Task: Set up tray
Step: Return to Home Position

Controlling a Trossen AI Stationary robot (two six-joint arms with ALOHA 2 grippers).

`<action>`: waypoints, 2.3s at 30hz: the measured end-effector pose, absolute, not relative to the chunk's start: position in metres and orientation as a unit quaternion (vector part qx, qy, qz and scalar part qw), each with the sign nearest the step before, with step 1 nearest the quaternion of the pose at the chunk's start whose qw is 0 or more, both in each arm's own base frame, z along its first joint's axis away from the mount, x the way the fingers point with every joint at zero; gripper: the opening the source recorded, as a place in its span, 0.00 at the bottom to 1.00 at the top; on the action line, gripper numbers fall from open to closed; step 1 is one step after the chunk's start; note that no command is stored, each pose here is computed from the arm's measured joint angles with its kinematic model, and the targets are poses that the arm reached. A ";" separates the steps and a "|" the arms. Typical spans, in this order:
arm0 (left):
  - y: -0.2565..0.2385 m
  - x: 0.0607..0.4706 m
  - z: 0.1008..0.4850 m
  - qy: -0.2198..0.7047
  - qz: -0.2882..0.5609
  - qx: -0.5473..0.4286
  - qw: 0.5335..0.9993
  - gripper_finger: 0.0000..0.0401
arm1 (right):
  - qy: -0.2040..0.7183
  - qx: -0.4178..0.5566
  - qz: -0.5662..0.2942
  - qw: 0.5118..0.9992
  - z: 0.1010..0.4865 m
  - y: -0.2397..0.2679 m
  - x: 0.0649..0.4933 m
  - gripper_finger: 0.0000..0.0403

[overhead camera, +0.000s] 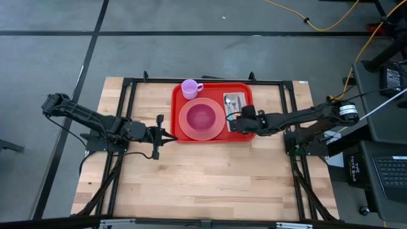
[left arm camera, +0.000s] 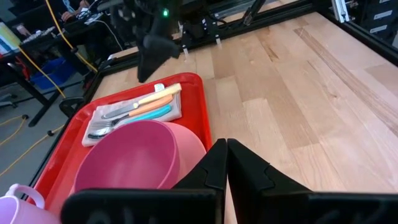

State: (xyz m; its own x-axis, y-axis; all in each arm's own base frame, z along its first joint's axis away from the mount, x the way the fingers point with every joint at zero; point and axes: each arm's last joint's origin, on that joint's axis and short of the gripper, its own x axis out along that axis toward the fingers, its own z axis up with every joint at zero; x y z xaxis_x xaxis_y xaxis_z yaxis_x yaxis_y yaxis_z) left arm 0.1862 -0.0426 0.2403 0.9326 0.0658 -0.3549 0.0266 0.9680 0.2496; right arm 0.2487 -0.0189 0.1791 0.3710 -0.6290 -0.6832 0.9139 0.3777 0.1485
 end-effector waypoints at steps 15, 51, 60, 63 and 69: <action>-0.043 0.187 0.242 0.177 0.010 0.124 0.976 0.01 | 0.241 0.094 -0.324 0.910 0.244 -0.007 0.234 0.03; 0.016 0.111 0.192 -0.058 0.034 0.088 0.994 0.00 | 0.076 -0.042 -0.160 0.983 0.241 0.046 0.235 0.03; 0.019 0.102 0.185 -0.075 0.059 0.092 0.991 0.00 | 0.034 -0.051 -0.138 0.988 0.265 0.042 0.216 0.03; 0.020 0.100 0.183 -0.074 0.066 0.091 0.991 0.00 | 0.018 -0.054 -0.112 0.992 0.276 0.040 0.204 0.03; 0.021 0.096 0.183 -0.082 0.058 0.097 0.990 0.00 | 0.039 -0.065 -0.106 0.991 0.285 0.033 0.176 0.03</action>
